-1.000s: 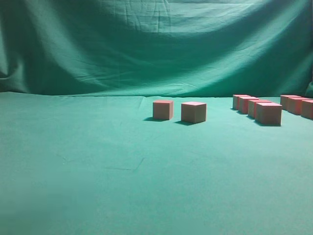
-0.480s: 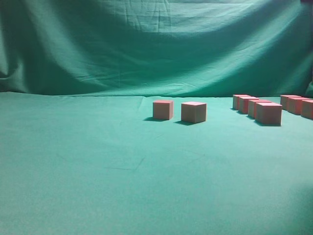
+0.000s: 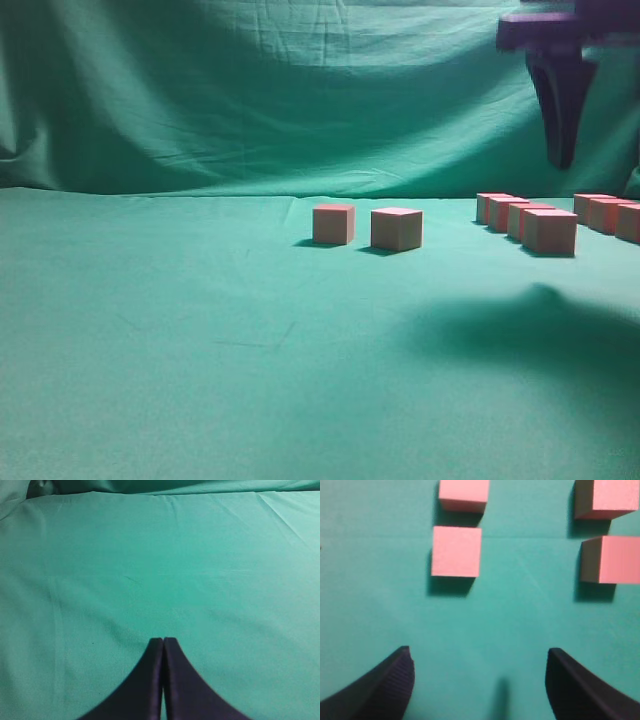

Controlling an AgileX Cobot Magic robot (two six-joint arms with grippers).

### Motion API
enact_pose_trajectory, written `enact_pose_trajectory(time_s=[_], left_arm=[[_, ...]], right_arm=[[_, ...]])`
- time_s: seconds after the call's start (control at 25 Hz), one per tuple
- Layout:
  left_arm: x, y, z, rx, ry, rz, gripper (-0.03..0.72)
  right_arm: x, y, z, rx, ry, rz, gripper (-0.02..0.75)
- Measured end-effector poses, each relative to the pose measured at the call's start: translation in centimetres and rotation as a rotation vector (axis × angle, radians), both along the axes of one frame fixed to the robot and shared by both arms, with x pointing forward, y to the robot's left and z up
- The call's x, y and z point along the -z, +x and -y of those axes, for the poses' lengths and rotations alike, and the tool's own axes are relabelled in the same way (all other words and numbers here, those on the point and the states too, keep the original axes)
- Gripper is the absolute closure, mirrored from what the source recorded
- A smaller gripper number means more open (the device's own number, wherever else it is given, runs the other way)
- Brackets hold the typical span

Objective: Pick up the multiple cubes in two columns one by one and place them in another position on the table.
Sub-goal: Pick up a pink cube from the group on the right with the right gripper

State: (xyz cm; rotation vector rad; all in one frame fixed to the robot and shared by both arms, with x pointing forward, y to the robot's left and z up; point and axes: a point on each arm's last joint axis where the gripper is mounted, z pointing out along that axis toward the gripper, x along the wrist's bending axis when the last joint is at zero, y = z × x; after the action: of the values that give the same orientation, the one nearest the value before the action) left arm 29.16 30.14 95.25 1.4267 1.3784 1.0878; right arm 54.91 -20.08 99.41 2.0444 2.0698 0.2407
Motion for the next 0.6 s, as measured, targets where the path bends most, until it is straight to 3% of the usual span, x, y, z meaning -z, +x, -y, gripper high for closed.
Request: enact_pose_trajectory(time_s=[0.28, 0.6], left_arm=[[0.0, 0.0, 0.0, 0.0, 0.0, 0.0, 0.688], [0.0, 0.0, 0.0, 0.0, 0.0, 0.0, 0.688]], right_arm=[[2.3, 2.4, 0.3, 0.048, 0.059, 0.042, 0.197], [3.4, 5.2, -0.6, 0.009, 0.06, 0.068, 0.197]])
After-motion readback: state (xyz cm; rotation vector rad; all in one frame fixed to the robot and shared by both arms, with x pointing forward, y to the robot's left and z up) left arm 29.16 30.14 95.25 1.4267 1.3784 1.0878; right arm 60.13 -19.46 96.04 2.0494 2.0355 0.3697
